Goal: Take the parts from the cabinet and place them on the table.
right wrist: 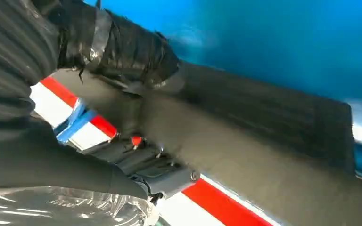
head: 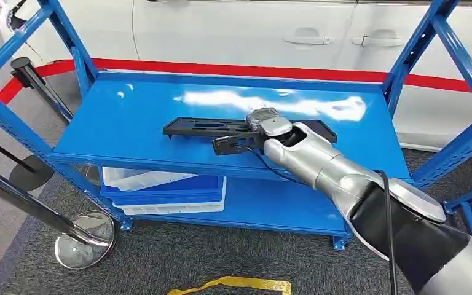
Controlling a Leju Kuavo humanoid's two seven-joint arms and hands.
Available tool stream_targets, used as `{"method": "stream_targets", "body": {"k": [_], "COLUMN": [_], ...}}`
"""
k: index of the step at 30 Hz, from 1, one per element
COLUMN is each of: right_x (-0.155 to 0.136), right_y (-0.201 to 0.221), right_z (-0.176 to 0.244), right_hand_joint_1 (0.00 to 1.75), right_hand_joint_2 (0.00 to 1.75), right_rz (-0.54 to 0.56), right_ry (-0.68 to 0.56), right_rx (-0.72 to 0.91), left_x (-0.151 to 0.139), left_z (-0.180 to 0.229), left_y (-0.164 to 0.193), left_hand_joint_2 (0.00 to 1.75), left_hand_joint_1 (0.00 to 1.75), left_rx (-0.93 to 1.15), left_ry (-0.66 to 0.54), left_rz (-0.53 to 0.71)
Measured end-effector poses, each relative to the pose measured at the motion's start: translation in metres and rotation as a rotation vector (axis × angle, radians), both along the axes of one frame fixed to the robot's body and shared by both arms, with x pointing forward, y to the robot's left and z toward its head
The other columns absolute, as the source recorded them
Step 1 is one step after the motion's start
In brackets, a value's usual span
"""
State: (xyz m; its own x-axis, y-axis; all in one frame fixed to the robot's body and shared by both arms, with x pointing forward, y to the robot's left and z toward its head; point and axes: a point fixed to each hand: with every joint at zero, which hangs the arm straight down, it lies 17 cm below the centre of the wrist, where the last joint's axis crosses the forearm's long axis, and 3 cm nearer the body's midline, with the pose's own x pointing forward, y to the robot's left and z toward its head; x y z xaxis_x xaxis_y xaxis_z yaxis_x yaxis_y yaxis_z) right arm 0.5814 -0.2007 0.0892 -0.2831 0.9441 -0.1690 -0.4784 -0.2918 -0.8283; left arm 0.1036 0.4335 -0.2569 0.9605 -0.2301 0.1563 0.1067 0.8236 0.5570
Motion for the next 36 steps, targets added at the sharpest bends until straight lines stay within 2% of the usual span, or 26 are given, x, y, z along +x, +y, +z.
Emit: {"method": "stream_targets", "body": {"k": [9, 12, 18, 24, 29, 36], "right_x": [-0.003, 0.001, 0.018, 0.022, 0.010, 0.001], "right_y": [0.003, 0.007, 0.033, 0.087, 0.120, 0.132], "right_z": [-0.003, 0.001, 0.040, 0.125, 0.170, 0.189], "right_hand_joint_1": [1.75, 1.75, 1.75, 1.75, 1.75, 1.75], "right_hand_joint_2": [1.75, 1.75, 1.75, 1.75, 1.75, 1.75], "right_rz": [0.011, 0.021, 0.113, 0.293, 0.365, 0.398], "right_ry": [0.014, -0.018, -0.267, -0.588, -0.680, -0.722], "right_rx": [0.006, 0.023, 0.029, -0.078, -0.039, -0.013], "left_x": [0.002, 0.003, 0.003, 0.005, 0.005, 0.005], "left_z": [0.001, 0.002, 0.000, -0.001, -0.001, -0.001], "left_y": [0.002, 0.005, 0.002, -0.002, -0.002, -0.002], "left_hand_joint_2": [0.00, 0.00, 0.00, 0.00, 0.00, 0.00], "left_hand_joint_1": [0.00, 0.00, 0.00, 0.00, 0.00, 0.00], "left_rx": [0.005, 0.007, -0.017, -0.035, -0.038, -0.039], "left_ry": [-0.011, -0.016, -0.015, -0.025, -0.028, -0.027], "left_rz": [-0.008, -0.013, -0.017, -0.031, -0.034, -0.033]}}
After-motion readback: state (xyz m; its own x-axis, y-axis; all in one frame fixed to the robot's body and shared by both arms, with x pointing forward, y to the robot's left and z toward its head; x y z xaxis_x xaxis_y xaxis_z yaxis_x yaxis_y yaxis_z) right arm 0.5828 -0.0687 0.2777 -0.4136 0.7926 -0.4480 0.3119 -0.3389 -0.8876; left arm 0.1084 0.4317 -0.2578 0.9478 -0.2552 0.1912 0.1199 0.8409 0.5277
